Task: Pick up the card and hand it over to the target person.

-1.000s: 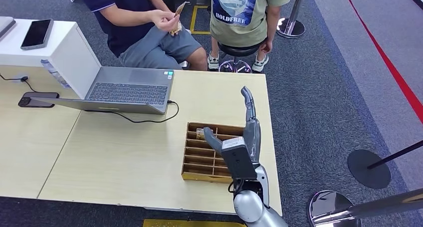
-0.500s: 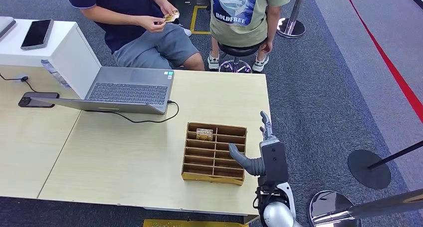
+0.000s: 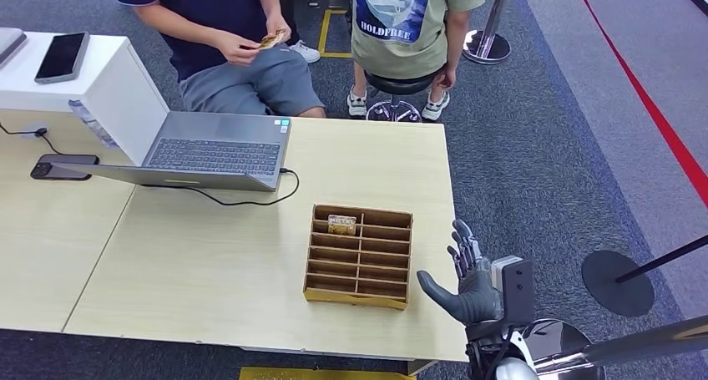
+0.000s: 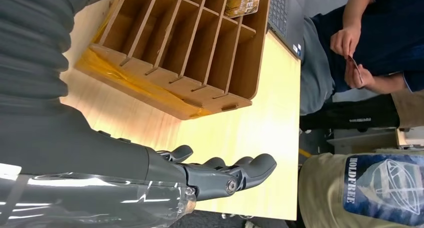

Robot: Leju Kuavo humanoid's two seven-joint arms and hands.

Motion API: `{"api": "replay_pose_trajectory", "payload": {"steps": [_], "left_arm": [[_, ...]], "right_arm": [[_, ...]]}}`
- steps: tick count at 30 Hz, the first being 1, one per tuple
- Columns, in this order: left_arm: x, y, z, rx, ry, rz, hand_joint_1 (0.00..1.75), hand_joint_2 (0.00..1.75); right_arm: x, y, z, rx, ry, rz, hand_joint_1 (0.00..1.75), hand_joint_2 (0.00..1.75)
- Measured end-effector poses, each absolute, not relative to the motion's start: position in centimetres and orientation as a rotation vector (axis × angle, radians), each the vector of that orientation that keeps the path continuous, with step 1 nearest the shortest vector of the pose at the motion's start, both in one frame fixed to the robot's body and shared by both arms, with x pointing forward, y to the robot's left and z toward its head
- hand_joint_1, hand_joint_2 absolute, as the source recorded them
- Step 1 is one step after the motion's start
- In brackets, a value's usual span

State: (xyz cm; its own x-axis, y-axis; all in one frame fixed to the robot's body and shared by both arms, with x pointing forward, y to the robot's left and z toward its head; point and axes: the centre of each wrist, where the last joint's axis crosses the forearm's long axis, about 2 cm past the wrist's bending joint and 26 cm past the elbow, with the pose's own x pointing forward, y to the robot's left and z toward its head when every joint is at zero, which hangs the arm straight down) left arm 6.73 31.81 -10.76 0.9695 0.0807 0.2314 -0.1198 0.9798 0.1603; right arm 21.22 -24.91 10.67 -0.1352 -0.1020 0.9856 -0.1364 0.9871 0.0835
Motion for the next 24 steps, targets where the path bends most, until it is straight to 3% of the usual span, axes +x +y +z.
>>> {"api": "replay_pose_trajectory", "payload": {"steps": [14, 24], "left_arm": [[6.7, 31.8, -10.8, 0.174, -0.228, 0.102, 0.00, 0.00], [6.7, 31.9, -10.8, 0.172, -0.218, 0.118, 0.00, 0.00]], "right_arm": [[21.3, -24.7, 10.8, 0.191, -1.717, 0.038, 0.00, 1.75], [21.3, -23.2, 12.6, 0.297, -1.743, 0.192, 0.00, 1.75]]}}
